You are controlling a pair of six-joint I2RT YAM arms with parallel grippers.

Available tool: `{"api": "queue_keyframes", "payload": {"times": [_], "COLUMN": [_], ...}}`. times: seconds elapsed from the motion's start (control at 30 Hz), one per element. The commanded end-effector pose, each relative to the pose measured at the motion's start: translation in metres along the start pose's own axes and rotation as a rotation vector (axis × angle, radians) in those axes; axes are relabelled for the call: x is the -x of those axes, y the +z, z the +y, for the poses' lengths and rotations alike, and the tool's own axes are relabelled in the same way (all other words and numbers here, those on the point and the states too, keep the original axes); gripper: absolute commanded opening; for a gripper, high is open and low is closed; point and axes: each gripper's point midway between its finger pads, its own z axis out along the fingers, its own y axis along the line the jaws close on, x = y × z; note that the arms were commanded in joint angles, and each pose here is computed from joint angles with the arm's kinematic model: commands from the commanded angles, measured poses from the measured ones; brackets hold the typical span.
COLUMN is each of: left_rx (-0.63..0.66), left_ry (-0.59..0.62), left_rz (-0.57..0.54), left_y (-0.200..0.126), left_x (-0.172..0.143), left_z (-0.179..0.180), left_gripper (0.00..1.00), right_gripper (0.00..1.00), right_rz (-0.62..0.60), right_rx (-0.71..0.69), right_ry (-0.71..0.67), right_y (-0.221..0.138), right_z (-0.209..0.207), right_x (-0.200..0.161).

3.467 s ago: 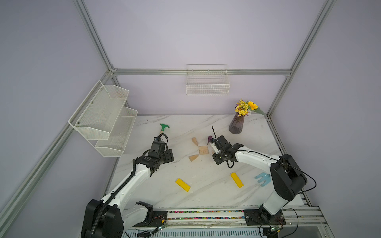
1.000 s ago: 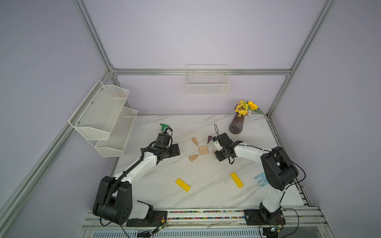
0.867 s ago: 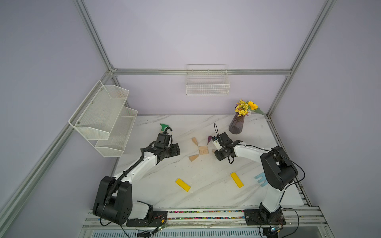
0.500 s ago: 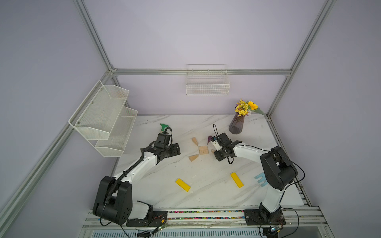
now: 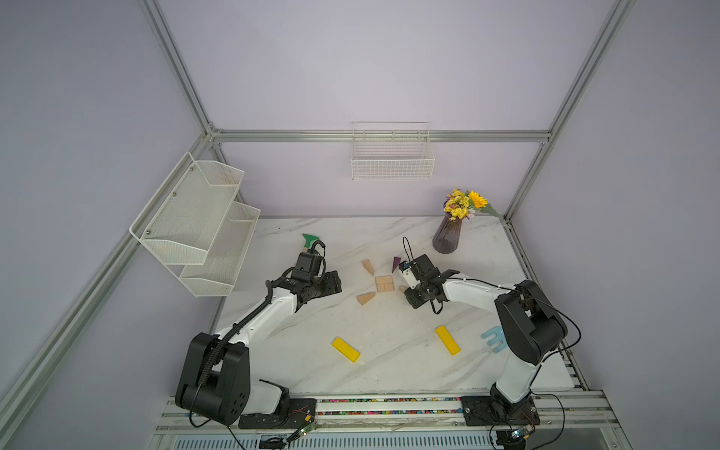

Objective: Assemble a small pinwheel with building blocks
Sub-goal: Assemble the building block at the center of the board.

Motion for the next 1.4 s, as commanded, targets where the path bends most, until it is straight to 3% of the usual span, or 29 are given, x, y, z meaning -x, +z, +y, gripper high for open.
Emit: {"api": "queue_keyframes", "payload": {"times": [0.0, 0.2, 0.8, 1.17, 1.37], "left_rx": [-0.019, -0.018, -0.021, -0.021, -0.029], "left_ry": [-0.022, -0.022, -0.024, -0.024, -0.021], "left_rz": [-0.026, -0.026, -0.028, -0.041, -0.036], "left_y": [-0.001, -0.001, -0.002, -0.004, -0.002], "left_x": [0.008, 0.008, 0.007, 0.007, 0.007], "left_z": [-0.003, -0.002, -0.002, -0.001, -0.003], "left_gripper": [0.81, 0.81, 0.81, 0.82, 0.82], "right_gripper": [0.42, 0.57, 0.57, 0.61, 0.63], "right_rz": [0.0, 0.02, 0.025, -0.027, -0.093], "right_rx": [0.002, -0.043, -0.122, -0.042, 0.008], "right_ry": [-0.01, 0.014, 0.053, 0.094, 0.103], "right_y": [-0.001, 0.005, 0.009, -0.026, -0.038], "right_z": [0.002, -0.006, -0.024, -0.011, -0.005], "right_x": [-0.002, -0.001, 0.004, 0.008, 0.031]}}
